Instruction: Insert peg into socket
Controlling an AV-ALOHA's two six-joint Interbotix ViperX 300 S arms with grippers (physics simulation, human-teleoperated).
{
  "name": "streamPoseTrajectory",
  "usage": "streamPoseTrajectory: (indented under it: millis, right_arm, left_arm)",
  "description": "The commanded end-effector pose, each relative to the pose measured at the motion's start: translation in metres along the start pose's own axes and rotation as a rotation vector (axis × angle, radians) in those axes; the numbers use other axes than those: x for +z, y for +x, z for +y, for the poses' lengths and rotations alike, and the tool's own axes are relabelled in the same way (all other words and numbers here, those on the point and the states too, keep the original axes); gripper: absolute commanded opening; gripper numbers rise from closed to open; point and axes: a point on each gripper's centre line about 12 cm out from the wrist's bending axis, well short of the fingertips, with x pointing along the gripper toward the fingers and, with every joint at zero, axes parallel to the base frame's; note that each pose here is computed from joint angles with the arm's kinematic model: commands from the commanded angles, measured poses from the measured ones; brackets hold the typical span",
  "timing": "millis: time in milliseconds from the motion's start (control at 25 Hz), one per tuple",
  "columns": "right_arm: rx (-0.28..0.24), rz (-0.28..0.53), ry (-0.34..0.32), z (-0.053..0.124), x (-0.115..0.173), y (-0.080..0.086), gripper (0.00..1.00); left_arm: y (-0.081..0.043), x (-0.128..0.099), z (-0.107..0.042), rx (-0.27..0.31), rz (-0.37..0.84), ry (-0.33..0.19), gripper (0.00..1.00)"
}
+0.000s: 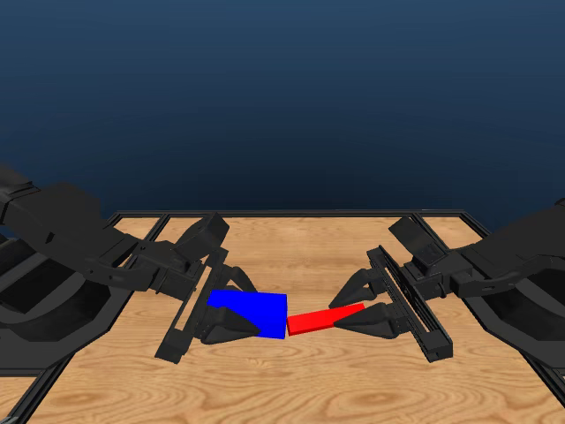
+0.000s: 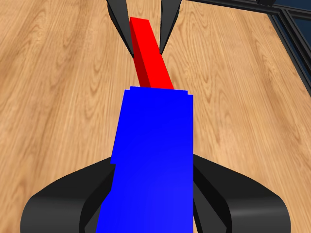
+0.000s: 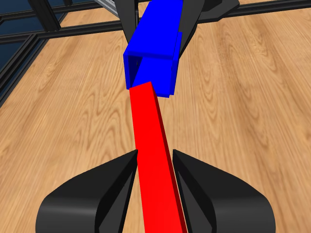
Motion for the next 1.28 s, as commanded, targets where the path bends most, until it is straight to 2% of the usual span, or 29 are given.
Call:
streamPoseTrajectory:
  millis: [40, 120, 160, 200, 240, 280, 320, 400, 440, 480, 520, 560, 600, 640, 680, 720, 800, 840, 880, 920, 1080, 1120, 1200, 1240, 1280]
  right_arm:
    - [0.004, -0.068, -0.005, 0.001, 0.026, -0.004, 0.00]
    - [0.003, -0.057, -0.007, 0.000, 0.027, -0.003, 0.00]
    - [0.003, -0.050, -0.009, 0.000, 0.025, -0.003, 0.00]
    - [0.001, -0.048, -0.008, 0.000, 0.027, -0.004, 0.00]
    - [0.000, -0.047, -0.009, -0.001, 0.026, -0.003, 0.00]
    - [0.001, -0.047, -0.008, 0.000, 0.026, -0.003, 0.00]
    - [-0.001, -0.052, -0.005, -0.001, 0.028, -0.003, 0.00]
    - [-0.004, -0.050, 0.001, -0.002, 0.026, 0.000, 0.00]
    - [-0.011, -0.050, 0.008, -0.005, 0.027, 0.001, 0.00]
    - [-0.007, -0.059, 0.005, -0.004, 0.029, 0.001, 0.00]
    - [-0.007, -0.061, 0.005, -0.004, 0.030, 0.002, 0.00]
    - [-0.005, -0.065, 0.006, -0.004, 0.030, 0.004, 0.00]
    - [-0.005, -0.066, 0.006, -0.004, 0.030, 0.004, 0.00]
    - [-0.005, -0.070, 0.009, -0.004, 0.032, 0.004, 0.00]
    - [-0.004, -0.069, 0.007, -0.004, 0.031, 0.005, 0.00]
    - [0.010, -0.085, 0.014, 0.003, 0.034, 0.026, 0.00]
    - [0.023, -0.086, 0.012, 0.007, 0.037, 0.040, 0.00]
    - [0.036, -0.097, 0.009, 0.012, 0.041, 0.047, 0.00]
    - [0.044, -0.096, 0.008, 0.015, 0.042, 0.055, 0.00]
    - [0.046, -0.095, 0.012, 0.016, 0.042, 0.059, 0.00]
    - [0.059, -0.103, 0.021, 0.019, 0.045, 0.069, 0.00]
    - [0.070, -0.106, 0.019, 0.024, 0.047, 0.074, 0.00]
    - [0.070, -0.102, 0.024, 0.024, 0.049, 0.073, 0.00]
    - [0.073, -0.106, 0.029, 0.025, 0.049, 0.072, 0.01]
    - [0.070, -0.099, 0.041, 0.024, 0.048, 0.070, 1.00]
  left_arm:
    - [0.002, 0.016, -0.001, -0.003, -0.056, -0.036, 0.00]
    - [0.004, 0.014, -0.007, -0.022, -0.012, -0.012, 0.00]
    - [0.005, 0.007, -0.003, -0.010, -0.008, -0.021, 0.00]
    - [0.008, 0.014, -0.004, -0.012, -0.026, -0.024, 0.00]
    - [0.003, 0.014, -0.004, -0.015, -0.020, -0.024, 0.00]
    - [0.005, 0.018, -0.002, -0.013, -0.020, -0.020, 0.00]
    - [0.005, 0.022, -0.007, -0.023, -0.018, -0.017, 0.00]
    - [0.009, 0.013, -0.005, -0.016, 0.008, -0.023, 0.00]
    - [0.013, 0.018, -0.008, -0.023, 0.021, -0.007, 0.00]
    - [0.008, 0.024, -0.008, -0.028, -0.022, -0.029, 0.00]
    - [0.012, 0.015, -0.007, -0.023, 0.009, -0.020, 0.00]
    - [0.010, 0.019, -0.005, -0.020, 0.004, -0.028, 0.00]
    - [0.009, 0.023, -0.009, -0.029, -0.011, -0.025, 0.00]
    - [0.012, 0.022, -0.011, -0.033, 0.016, 0.003, 0.00]
    - [0.012, 0.014, -0.007, -0.024, 0.029, -0.023, 0.00]
    - [0.014, 0.024, -0.008, -0.027, 0.014, -0.015, 0.00]
    - [0.015, 0.025, -0.008, -0.028, 0.015, -0.015, 0.00]
    - [0.017, 0.022, -0.011, -0.033, 0.020, 0.007, 0.00]
    - [0.011, 0.026, -0.012, -0.037, 0.005, -0.010, 0.00]
    - [0.012, 0.027, -0.009, -0.031, 0.013, -0.015, 0.00]
    - [0.010, 0.022, -0.012, -0.037, 0.037, -0.011, 0.00]
    - [0.011, 0.016, -0.008, -0.028, 0.047, -0.022, 0.00]
    - [0.008, 0.024, -0.012, -0.038, 0.021, -0.026, 0.00]
    - [0.009, 0.017, -0.011, -0.035, 0.038, -0.025, 0.00]
    - [0.010, 0.011, -0.010, -0.034, 0.049, -0.023, 0.00]
